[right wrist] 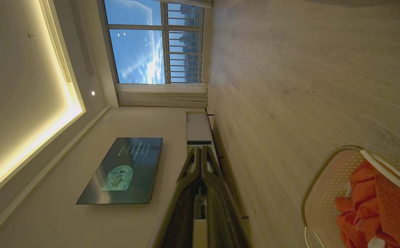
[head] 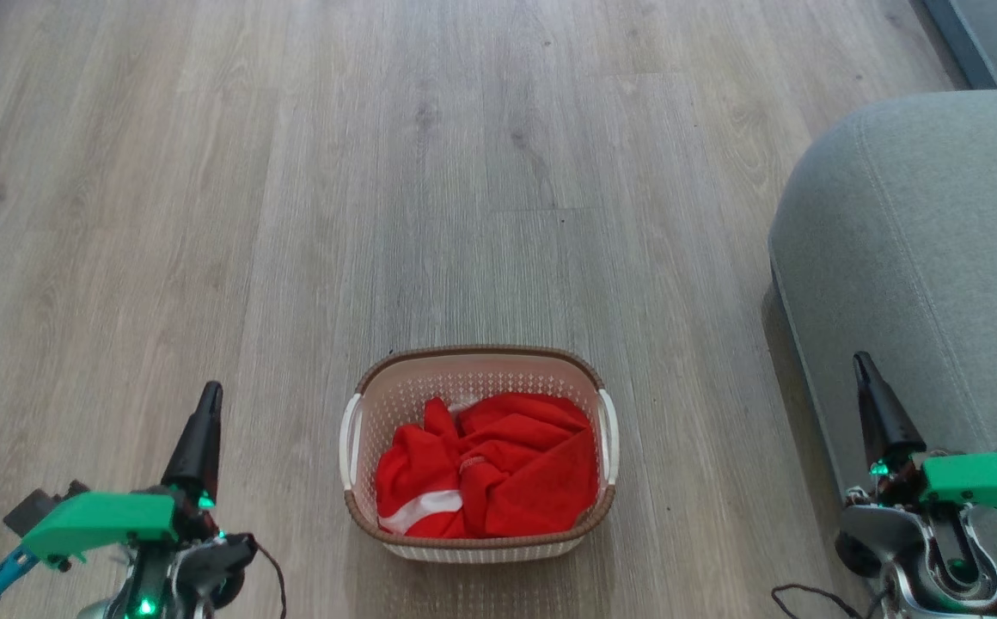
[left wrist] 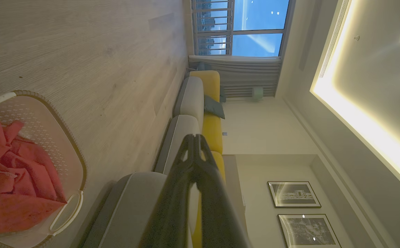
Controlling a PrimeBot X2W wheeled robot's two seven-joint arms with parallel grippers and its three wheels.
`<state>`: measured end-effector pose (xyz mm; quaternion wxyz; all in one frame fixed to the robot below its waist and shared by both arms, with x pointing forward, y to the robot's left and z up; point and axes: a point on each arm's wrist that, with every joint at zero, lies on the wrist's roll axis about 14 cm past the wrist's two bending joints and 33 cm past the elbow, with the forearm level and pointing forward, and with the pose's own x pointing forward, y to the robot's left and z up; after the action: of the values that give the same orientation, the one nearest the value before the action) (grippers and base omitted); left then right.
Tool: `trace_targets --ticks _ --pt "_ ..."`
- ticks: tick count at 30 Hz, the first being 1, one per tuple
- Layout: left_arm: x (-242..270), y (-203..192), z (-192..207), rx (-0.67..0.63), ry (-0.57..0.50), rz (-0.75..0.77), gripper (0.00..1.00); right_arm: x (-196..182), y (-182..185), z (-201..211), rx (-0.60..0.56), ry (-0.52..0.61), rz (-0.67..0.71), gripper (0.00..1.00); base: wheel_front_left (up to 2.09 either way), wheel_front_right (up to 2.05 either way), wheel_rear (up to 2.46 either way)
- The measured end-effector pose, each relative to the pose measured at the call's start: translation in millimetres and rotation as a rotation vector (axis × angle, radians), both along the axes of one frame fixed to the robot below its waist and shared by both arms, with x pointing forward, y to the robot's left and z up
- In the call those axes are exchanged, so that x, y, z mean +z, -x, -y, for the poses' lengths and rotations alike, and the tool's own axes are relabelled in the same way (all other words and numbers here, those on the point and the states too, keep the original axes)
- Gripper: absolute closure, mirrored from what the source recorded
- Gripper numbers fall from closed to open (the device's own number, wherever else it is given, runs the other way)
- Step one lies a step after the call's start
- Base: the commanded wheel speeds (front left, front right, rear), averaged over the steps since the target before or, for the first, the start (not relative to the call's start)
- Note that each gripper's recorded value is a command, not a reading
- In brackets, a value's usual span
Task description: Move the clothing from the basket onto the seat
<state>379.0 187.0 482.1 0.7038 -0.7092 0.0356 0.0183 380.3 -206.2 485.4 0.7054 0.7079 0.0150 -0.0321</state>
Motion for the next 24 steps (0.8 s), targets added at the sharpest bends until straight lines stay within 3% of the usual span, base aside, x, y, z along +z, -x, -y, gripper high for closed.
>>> trace_targets --ticks 24 --pt "0.0 0.0 0.0 0.0 0.0 0.0 1.0 0.0 0.0 0.0 0.0 0.0 0.0 1.0 0.0 0.0 0.0"
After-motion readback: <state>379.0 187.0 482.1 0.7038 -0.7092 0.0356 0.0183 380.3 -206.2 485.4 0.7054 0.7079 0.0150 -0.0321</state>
